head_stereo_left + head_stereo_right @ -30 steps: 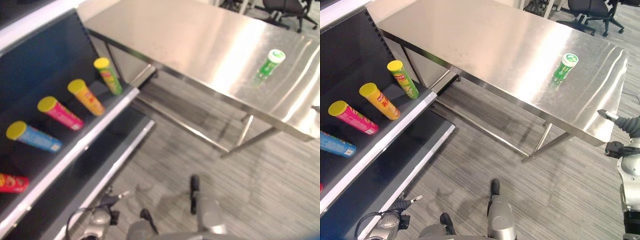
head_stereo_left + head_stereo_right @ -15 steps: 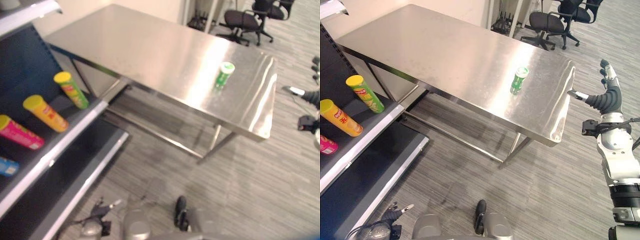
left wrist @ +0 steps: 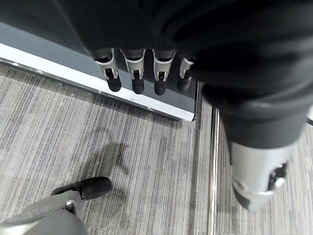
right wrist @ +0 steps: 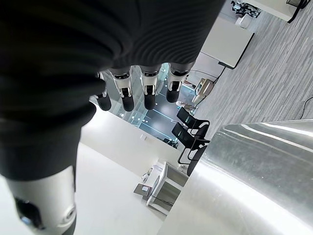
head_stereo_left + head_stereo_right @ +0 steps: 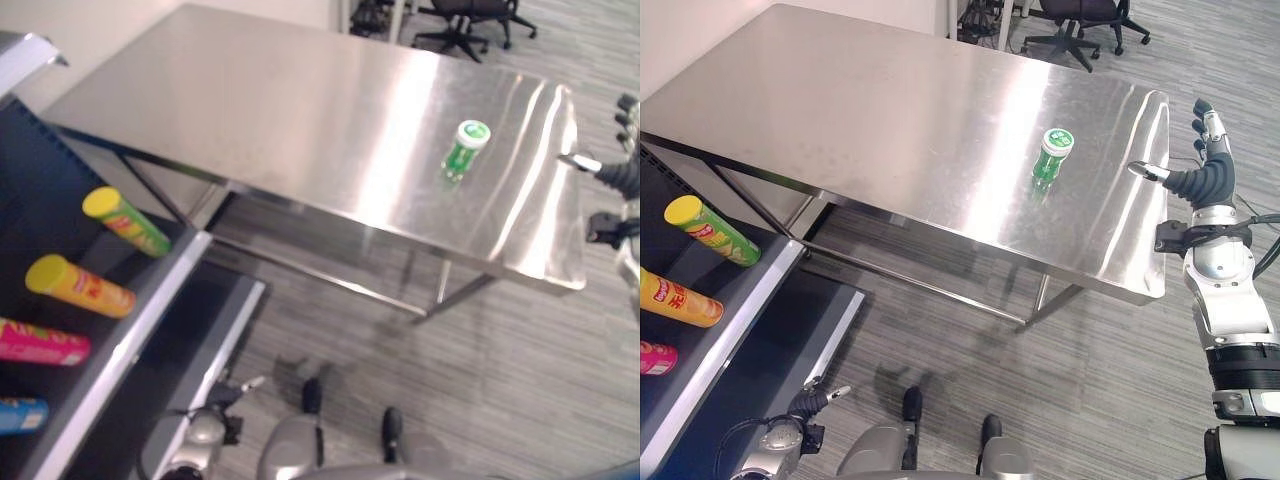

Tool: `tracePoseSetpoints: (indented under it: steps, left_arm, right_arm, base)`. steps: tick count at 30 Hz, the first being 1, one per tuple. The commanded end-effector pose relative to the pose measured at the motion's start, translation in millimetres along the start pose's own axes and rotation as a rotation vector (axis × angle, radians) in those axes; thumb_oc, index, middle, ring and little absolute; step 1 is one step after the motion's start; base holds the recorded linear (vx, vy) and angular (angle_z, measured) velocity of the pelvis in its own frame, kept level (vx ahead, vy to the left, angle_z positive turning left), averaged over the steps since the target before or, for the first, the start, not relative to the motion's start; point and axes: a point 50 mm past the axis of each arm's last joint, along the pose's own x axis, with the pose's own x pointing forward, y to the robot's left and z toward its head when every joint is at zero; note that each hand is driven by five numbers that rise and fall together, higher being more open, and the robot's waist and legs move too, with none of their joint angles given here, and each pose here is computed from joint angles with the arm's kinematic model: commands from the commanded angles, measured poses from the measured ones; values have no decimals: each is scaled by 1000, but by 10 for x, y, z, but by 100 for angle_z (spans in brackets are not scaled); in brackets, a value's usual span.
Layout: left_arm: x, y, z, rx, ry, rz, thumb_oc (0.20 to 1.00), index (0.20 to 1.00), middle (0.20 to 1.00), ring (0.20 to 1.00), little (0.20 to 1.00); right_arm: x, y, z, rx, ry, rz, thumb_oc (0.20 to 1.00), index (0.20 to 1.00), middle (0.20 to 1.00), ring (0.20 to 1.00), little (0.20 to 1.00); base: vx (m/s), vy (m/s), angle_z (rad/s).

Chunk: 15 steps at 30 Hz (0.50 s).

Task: Put the goods on the table back onto the shelves and tidy them up.

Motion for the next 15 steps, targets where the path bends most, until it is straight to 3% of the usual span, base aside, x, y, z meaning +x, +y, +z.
tracePoseSetpoints:
  steps: [1,6,15]
  left_arm:
    - [-6,272,174,-61,-89,78,1000,1000,1000,1000,1000]
    - [22,160,243,-12,-101,38,1000,1000,1000,1000,1000]
    - [16,265,75,-8,-29,78,1000,1000,1000,1000,1000]
  right_arm:
    - [-575,-131,-527,-23,173,-130,1000,1000,1000,1000,1000]
    - [-522,-207,-406,-49,116,-158,1000,1000,1000,1000,1000]
    - [-302,-158,-149,-44,5,-128,1000,1000,1000,1000,1000]
  base:
    - [-7,31,5]
    - [15,94,2]
    - [58,114,-9]
